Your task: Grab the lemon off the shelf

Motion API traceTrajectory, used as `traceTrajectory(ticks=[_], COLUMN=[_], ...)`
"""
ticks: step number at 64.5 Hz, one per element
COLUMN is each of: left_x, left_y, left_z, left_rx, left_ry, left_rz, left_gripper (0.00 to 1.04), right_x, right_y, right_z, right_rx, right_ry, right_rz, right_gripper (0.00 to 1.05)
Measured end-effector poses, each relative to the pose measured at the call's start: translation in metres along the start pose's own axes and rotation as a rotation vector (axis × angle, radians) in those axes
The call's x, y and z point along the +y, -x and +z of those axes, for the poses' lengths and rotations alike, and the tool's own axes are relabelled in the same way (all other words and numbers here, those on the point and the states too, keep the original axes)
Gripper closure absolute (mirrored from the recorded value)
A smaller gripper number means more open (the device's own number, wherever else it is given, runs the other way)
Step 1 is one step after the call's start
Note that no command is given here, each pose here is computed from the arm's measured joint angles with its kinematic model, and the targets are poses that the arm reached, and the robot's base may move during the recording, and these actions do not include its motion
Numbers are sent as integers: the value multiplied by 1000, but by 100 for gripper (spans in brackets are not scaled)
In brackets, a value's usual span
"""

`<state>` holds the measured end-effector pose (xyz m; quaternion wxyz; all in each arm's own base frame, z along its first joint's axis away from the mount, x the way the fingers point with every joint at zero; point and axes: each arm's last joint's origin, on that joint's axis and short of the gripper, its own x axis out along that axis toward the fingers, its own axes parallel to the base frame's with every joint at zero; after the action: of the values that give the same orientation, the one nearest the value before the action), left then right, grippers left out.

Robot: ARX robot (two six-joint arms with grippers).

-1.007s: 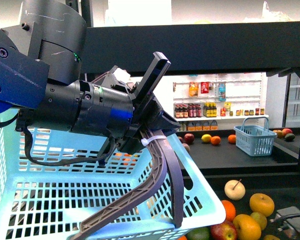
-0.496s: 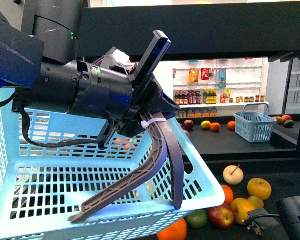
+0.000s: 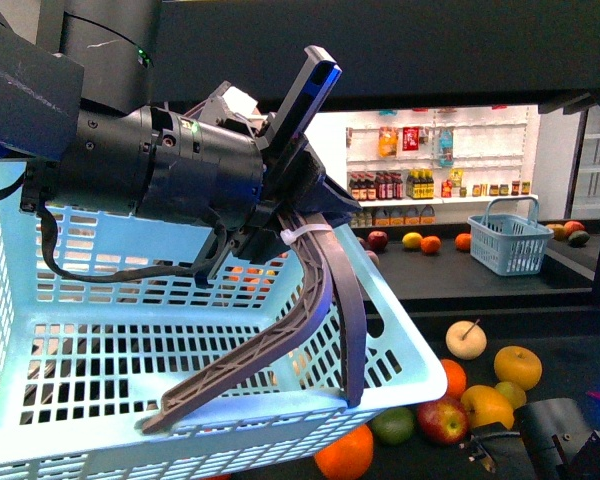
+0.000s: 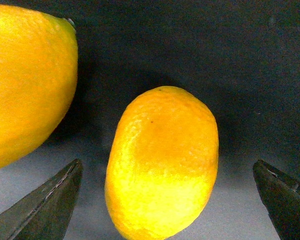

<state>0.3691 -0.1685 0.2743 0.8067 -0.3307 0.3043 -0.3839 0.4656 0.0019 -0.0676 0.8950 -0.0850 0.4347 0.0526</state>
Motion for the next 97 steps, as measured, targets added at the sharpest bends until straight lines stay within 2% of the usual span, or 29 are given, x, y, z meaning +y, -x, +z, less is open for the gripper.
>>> traceTrajectory(ticks=[15,38,63,71,85,90,97], left_x=[0,0,0,0,0,0,0], left_y=[0,0,0,0,0,0,0], left_z=[0,0,0,0,0,0,0], left_rx=[0,0,0,0,0,1,1], left_ry=[0,0,0,0,0,0,0], left_rz=[0,0,0,0,0,-1,-1], left_gripper=[96,96,96,96,96,96,96], right_x=[0,1,-10,-29,-61,-59,-46], right_y=[-11,-21,-1,31,124,174,216], right_z=[-1,2,5,25,92,121,141], right_rx=[11,23,-21,-111,-347,-464,-546], right_ry=[-10,-22,-68,-116,-238,-260,-263], right_rz=[-1,8,-1,1,84,139,214], right_gripper=[2,48,51,51,51,51,51])
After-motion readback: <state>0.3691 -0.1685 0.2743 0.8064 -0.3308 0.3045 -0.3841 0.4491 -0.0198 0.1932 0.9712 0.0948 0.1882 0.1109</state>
